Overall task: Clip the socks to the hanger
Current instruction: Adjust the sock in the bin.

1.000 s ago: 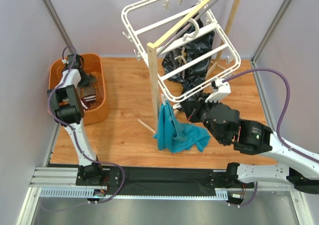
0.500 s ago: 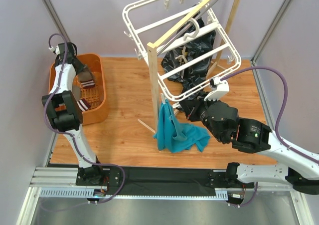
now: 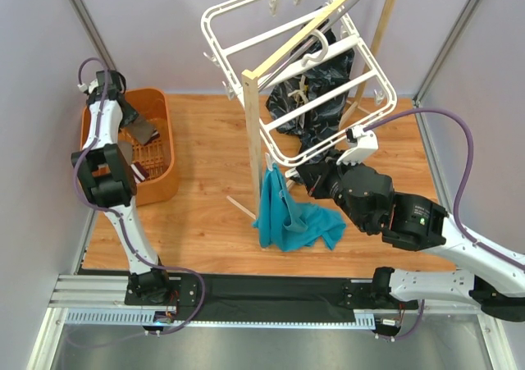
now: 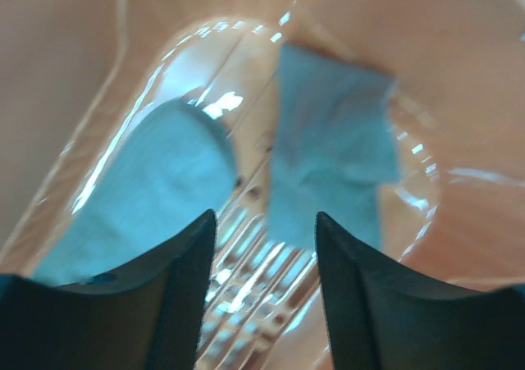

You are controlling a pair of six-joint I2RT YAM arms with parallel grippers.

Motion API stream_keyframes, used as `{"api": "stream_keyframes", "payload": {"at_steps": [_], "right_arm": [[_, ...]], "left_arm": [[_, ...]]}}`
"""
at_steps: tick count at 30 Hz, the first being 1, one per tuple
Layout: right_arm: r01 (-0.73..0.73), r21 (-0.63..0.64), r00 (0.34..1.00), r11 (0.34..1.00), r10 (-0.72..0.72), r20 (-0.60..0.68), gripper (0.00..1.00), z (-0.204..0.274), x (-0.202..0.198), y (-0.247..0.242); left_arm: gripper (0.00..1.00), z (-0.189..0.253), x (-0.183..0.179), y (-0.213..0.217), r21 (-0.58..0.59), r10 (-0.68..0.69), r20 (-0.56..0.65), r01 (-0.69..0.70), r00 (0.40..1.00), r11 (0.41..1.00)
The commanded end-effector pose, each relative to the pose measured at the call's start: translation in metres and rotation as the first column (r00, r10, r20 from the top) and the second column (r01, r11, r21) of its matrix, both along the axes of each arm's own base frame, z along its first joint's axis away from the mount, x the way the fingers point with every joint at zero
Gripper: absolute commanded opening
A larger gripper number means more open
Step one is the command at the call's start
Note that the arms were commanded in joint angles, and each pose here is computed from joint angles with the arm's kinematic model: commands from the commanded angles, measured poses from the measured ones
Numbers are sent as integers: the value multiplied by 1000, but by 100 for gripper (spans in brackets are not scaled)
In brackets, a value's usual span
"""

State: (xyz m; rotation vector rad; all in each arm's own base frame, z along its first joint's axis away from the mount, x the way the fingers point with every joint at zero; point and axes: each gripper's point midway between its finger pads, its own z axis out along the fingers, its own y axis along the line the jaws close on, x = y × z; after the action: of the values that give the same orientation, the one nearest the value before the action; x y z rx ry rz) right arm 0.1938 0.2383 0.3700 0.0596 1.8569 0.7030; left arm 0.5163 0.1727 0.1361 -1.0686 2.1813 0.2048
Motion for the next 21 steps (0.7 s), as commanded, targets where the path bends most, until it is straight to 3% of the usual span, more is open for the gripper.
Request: {"api": "stream_keyframes", "payload": {"at_steps": [1, 6, 8, 10, 16, 21], "right_arm": [[-17, -32, 999, 999, 16, -28, 0, -8, -2, 0], [-23, -31, 999, 999, 22, -31, 0, -10, 0, 3], [-29, -32, 999, 999, 28, -33, 0, -11, 0, 4], [-27, -33, 999, 999, 26, -35, 0, -12, 1, 3], [-16, -35, 999, 999, 15, -37, 0, -12, 2, -1], [-17, -38, 999, 999, 16, -41, 0, -15, 2, -3]], "left_arm": [[57, 49, -29, 0, 103, -6, -43, 10, 999, 995], [55, 71, -23, -24, 118, -90, -1, 90, 996, 989], [42, 67, -9, -46, 50, -195, 45, 193, 980, 980], [36, 61, 5, -68, -17, -306, 95, 309, 947, 951], [50, 8, 24, -78, -121, -342, -4, 339, 940, 933], [58, -9, 32, -65, 39, -355, -71, 359, 932, 933]]}}
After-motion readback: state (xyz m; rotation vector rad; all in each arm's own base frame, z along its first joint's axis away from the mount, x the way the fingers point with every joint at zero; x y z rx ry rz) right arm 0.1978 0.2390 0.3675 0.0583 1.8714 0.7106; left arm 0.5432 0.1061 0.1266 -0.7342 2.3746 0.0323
